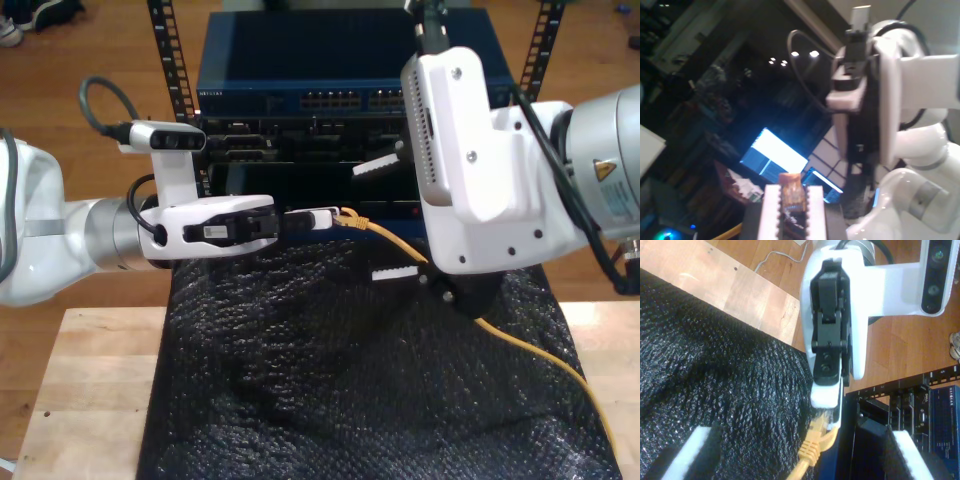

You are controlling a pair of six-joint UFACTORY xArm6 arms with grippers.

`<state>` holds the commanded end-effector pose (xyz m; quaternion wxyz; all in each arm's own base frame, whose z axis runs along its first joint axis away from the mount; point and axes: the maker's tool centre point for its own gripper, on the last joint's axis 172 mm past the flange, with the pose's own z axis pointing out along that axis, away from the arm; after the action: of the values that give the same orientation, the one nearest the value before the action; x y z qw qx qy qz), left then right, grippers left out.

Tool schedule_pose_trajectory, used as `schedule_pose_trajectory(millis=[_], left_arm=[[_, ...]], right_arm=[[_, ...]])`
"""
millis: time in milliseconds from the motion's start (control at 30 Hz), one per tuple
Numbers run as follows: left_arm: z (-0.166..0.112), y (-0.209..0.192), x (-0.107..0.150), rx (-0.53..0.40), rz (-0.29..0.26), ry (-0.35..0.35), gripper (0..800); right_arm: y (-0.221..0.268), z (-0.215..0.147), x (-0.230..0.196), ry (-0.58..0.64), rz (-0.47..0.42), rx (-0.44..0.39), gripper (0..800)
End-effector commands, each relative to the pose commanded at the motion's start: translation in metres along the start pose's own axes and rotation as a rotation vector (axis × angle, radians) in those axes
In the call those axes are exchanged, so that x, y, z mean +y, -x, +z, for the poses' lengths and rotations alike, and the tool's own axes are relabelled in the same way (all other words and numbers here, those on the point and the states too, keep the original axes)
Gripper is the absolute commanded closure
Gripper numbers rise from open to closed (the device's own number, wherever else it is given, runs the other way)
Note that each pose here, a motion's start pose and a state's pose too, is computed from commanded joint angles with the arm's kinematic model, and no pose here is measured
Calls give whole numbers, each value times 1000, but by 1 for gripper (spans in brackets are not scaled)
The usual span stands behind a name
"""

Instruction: Grab the cable and plug it in

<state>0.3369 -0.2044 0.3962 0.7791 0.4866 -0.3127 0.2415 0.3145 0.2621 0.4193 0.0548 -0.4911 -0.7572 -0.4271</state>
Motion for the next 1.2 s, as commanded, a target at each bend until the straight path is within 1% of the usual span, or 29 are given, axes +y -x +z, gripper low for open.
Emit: schedule_pose_trajectory(millis=[200,267,400,500,667,733,867,900,933,967,1200], left_arm=[[1,1,9,14,-13,49,794],[1,2,12,18,-18,66,794],[2,2,18,21,-22,91,793],[3,3,22,23,-23,105,793],[3,2,25,25,-25,120,793],[2,3,25,28,-29,125,793],[2,3,26,30,-31,131,793],[2,3,26,31,-32,133,793],[2,3,27,31,-32,134,793],[2,3,27,31,-32,136,793],[2,3,28,31,-46,141,793]], right_arm=[[2,1,6,59,-9,-9,50],[-4,3,7,69,-23,-1,82],[-5,5,10,88,-39,-3,115],[-5,6,9,90,-42,-2,161],[-5,5,11,98,-39,-3,279],[-5,5,11,98,-39,-3,287],[-4,6,10,97,-38,-4,336],[-4,6,10,97,-37,-3,355],[-4,7,9,96,-34,-3,391],[-4,7,9,96,-34,-3,403],[-5,5,10,101,-34,-2,408]])
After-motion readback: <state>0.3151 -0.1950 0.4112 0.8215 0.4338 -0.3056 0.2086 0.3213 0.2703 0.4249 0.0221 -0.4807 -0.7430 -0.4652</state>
